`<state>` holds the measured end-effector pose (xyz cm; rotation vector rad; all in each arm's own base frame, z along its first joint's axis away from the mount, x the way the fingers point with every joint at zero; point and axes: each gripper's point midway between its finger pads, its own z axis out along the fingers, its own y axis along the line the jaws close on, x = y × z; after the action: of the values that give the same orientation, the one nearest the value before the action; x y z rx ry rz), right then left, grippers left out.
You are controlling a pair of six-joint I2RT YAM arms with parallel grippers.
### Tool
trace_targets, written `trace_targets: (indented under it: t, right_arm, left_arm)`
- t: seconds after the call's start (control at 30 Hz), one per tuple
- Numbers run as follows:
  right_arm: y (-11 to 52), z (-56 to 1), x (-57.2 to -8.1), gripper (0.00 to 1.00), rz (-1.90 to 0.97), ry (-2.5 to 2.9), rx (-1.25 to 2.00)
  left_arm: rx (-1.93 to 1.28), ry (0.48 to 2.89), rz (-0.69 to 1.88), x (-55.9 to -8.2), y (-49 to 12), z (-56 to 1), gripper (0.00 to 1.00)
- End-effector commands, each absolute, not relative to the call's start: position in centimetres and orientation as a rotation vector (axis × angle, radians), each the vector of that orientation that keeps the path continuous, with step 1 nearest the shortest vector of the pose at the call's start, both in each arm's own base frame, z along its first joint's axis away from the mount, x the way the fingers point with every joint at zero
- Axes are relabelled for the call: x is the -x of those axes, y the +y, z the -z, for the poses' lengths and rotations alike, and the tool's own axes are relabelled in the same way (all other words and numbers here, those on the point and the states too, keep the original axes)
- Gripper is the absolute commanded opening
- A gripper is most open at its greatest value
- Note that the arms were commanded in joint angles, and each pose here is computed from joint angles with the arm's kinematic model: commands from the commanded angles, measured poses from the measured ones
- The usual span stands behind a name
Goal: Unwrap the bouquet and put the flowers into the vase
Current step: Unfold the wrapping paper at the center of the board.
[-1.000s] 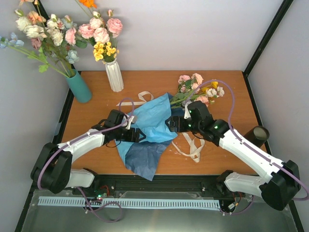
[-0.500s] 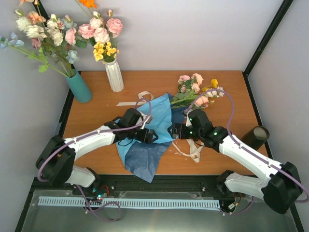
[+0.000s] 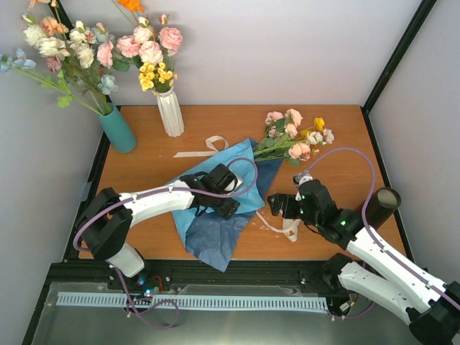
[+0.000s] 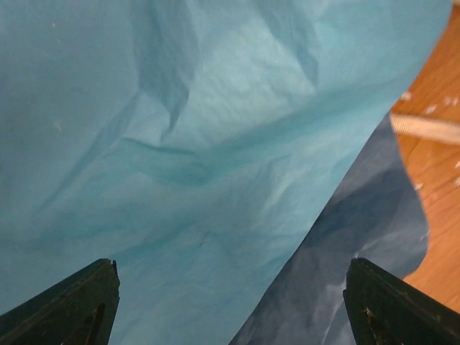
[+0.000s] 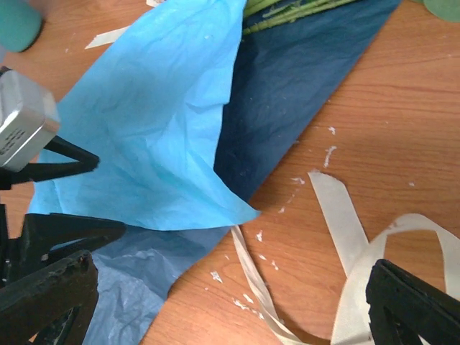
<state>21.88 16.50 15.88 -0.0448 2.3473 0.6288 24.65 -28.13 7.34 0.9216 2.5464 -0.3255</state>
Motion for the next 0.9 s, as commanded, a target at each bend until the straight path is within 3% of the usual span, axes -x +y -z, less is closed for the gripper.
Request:
trace_targets:
  t: [0.0,0.37,0.87]
  right_arm:
    - [15.2,-15.0,-21.3,1.0,-0.578,2.353,0.012]
    - [15.3,-14.2,-21.1,1.0,-0.575,2.386,0.017]
    - [14.5,-13.9,-20.4,1.0,-0.557,2.394,0.004]
  left_arm:
    - [-1.106,2.413,0.091,-25.1,-26.2,-9.2,0.86]
    - [-1.597,2.249,0.076,-20.8,-23.8,-7.0,0.82]
    - [-1.589,2.162,-0.15,-24.7,-24.1,-4.8,0.62]
